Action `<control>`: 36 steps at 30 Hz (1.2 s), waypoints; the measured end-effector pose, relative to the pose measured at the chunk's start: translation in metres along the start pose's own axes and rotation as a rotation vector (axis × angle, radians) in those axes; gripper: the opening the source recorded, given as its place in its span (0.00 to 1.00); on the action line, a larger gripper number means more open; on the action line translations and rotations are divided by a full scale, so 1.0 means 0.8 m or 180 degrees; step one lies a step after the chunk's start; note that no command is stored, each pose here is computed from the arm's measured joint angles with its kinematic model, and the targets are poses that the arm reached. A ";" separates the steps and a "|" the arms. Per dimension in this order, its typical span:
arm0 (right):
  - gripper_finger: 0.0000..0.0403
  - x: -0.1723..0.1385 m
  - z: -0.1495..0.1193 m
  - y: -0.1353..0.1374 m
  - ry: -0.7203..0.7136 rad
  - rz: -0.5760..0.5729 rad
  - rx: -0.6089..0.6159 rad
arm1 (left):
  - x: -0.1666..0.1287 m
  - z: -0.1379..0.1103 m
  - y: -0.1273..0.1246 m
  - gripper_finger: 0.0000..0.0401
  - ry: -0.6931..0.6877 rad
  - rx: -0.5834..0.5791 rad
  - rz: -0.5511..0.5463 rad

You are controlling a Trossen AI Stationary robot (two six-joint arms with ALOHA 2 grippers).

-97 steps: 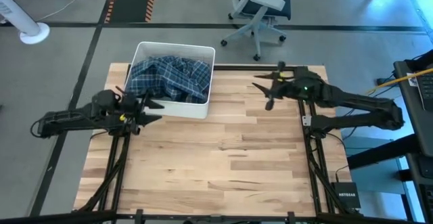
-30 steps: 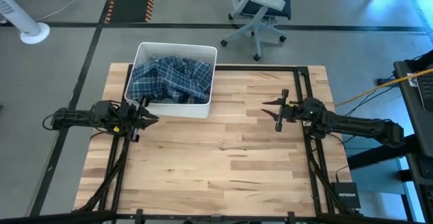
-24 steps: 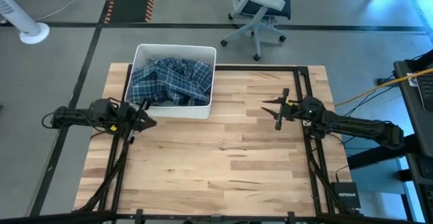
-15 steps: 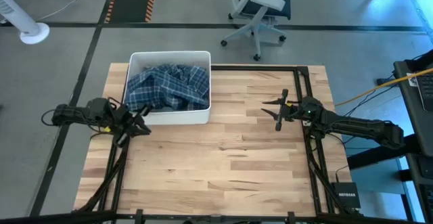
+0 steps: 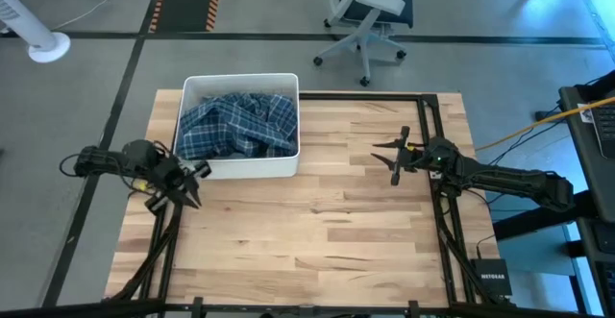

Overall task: Sort clothes
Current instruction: Return to Home Position

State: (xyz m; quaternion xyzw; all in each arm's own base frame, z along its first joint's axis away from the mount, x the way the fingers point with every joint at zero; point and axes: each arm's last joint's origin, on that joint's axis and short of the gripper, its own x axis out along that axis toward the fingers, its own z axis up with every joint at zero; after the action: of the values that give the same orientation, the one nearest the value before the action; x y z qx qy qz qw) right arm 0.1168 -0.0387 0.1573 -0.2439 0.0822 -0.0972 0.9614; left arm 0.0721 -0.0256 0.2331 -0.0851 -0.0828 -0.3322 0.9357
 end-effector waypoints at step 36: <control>0.34 0.000 -0.001 0.000 0.0028 0.0004 -0.0053 | -0.004 -0.075 0.039 0.07 0.0470 0.0490 0.1995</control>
State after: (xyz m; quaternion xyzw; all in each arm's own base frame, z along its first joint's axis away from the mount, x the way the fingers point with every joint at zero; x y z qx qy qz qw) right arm 0.1167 -0.0387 0.1564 -0.2515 0.0874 -0.0970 0.9590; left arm 0.0955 -0.0128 0.1711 -0.0112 -0.0095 -0.0262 0.9995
